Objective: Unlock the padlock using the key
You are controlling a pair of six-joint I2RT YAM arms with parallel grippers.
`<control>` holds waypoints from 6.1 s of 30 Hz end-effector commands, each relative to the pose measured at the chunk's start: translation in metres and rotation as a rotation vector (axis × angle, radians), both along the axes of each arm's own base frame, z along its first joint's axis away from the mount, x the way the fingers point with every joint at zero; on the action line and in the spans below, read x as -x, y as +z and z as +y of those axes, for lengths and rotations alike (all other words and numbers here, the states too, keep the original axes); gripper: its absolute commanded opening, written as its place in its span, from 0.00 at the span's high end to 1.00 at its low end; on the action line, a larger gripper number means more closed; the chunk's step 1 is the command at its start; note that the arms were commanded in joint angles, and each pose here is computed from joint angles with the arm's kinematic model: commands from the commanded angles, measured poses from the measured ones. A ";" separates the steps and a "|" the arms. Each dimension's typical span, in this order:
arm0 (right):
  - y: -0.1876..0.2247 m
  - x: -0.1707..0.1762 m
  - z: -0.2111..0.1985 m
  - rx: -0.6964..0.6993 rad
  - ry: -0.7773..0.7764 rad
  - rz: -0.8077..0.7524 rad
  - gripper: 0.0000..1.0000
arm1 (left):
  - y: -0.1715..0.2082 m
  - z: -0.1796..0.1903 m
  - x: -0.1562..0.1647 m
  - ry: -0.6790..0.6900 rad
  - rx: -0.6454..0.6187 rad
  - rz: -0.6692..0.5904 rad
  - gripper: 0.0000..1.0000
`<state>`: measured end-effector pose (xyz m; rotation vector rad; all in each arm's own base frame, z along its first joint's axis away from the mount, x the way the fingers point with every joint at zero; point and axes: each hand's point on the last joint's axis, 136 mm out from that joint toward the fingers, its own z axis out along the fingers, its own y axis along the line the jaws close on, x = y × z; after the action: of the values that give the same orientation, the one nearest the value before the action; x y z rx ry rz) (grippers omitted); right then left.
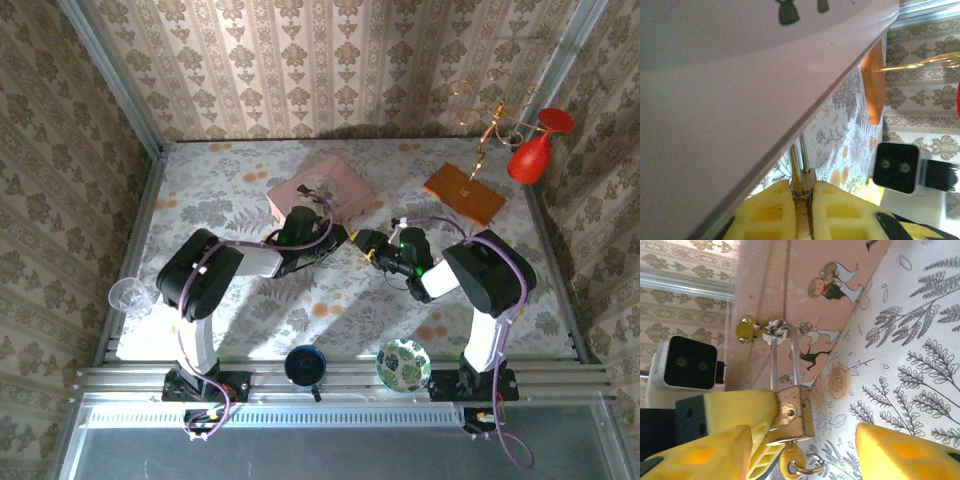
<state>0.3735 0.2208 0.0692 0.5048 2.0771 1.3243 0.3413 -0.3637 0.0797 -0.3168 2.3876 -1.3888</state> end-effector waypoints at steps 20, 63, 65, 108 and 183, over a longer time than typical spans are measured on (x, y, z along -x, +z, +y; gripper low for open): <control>0.025 0.044 -0.004 1.138 0.163 -0.198 0.62 | 0.023 -0.001 0.018 -0.068 -0.051 0.090 1.00; 0.005 0.015 0.028 1.213 0.254 -0.165 0.83 | 0.024 -0.004 0.019 -0.081 -0.013 0.108 1.00; 0.005 0.015 0.028 1.209 0.247 -0.162 0.87 | 0.024 -0.004 0.019 -0.082 -0.014 0.109 1.00; -0.008 -0.026 0.008 -0.049 0.084 0.080 1.00 | 0.024 -0.003 0.021 -0.086 0.012 0.103 1.00; -0.010 -0.029 0.026 0.199 0.189 0.111 0.68 | -0.027 0.025 0.055 -0.099 -0.048 0.241 0.85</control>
<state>0.4020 0.2474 0.0721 0.3401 2.3167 1.2673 0.3214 -0.3413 0.0805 -0.3526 2.4800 -1.3928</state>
